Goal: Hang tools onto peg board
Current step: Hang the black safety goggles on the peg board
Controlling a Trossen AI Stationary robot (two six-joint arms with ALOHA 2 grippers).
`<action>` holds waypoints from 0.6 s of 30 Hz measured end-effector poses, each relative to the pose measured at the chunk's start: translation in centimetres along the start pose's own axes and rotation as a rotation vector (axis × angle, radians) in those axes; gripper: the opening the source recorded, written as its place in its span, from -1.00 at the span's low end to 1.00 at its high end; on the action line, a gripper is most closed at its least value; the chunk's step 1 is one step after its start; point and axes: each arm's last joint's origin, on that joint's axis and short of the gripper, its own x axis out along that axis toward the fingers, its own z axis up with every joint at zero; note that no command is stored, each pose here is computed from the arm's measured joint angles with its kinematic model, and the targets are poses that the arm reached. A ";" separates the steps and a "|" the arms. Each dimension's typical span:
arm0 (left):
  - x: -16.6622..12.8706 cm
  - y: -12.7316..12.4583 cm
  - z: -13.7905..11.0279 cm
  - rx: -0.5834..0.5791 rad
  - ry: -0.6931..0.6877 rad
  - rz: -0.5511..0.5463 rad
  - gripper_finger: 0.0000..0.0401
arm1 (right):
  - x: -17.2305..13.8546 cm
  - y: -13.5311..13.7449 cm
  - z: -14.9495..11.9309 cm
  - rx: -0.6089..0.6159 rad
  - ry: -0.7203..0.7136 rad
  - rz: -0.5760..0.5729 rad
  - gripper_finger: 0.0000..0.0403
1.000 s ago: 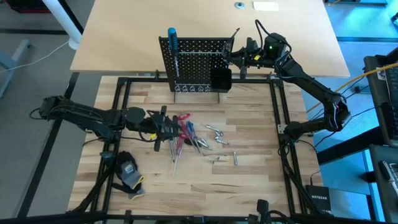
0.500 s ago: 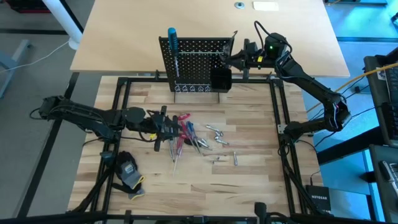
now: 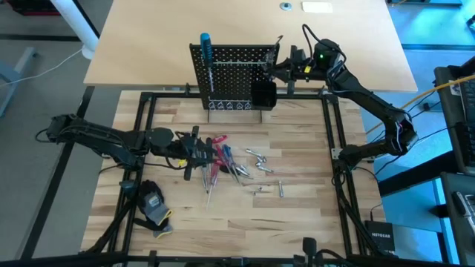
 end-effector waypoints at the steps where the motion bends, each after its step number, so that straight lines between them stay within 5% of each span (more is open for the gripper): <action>1: 0.0 0.0 0.0 0.000 0.000 0.000 -0.32 | 0.0 0.0 0.0 0.000 0.001 -0.009 -0.85; 18: 0.0 0.0 0.0 -0.001 0.000 0.000 -0.32 | 0.8 -0.6 -0.9 0.053 0.032 -0.026 -0.68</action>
